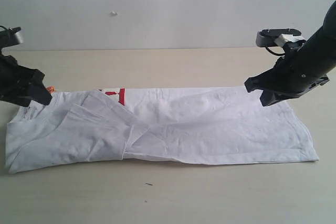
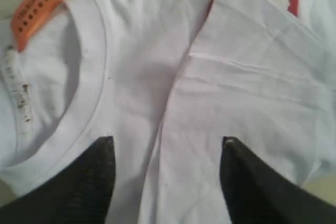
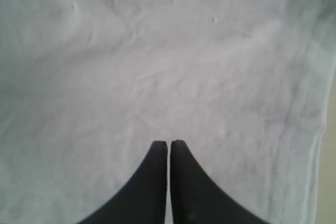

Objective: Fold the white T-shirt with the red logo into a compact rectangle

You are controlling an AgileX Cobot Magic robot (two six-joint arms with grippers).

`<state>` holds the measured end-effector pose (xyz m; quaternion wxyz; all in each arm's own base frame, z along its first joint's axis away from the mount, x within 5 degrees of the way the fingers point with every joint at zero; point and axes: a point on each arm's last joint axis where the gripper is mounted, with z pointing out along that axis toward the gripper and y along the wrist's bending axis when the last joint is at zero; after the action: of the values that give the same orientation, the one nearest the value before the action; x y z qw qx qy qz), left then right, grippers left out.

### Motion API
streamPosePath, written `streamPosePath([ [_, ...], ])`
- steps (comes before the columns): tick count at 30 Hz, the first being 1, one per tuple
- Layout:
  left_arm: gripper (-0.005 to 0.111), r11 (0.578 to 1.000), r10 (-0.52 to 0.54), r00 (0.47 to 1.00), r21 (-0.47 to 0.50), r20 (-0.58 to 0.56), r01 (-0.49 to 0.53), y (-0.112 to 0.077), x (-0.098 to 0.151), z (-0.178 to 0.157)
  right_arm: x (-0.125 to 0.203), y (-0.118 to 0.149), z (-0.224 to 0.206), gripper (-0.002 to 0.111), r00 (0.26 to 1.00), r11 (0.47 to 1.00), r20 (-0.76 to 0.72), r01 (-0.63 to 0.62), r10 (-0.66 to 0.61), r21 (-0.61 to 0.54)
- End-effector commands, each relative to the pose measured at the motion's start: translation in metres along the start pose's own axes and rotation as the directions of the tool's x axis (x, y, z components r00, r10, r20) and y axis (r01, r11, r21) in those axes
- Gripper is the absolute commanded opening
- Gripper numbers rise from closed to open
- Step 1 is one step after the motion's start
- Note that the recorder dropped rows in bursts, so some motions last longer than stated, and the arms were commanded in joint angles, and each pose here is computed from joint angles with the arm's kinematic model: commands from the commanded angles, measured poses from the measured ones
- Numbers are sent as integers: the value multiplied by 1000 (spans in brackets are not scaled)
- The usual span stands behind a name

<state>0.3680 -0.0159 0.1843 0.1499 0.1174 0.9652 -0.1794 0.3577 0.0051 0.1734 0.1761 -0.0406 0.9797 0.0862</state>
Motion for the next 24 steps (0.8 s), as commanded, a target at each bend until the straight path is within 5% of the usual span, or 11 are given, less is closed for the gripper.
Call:
streamPosePath([
  [1, 40, 998, -67, 997, 1, 37, 67, 21, 2, -14, 1, 0, -1, 3, 1000, 1000, -8, -6, 6, 1],
  [9, 36, 987, -155, 984, -36, 86, 159, 53, 7, -16, 1, 0, -1, 3, 1000, 1000, -10, -8, 8, -1],
  [20, 37, 984, -170, 984, -46, 54, 173, 67, 12, 9, 1, 0, -1, 3, 1000, 1000, -6, -8, 8, 1],
  [24, 56, 981, -184, 981, -53, 56, 187, 71, 12, 15, 1, 0, -1, 3, 1000, 1000, -6, -8, 8, 1],
])
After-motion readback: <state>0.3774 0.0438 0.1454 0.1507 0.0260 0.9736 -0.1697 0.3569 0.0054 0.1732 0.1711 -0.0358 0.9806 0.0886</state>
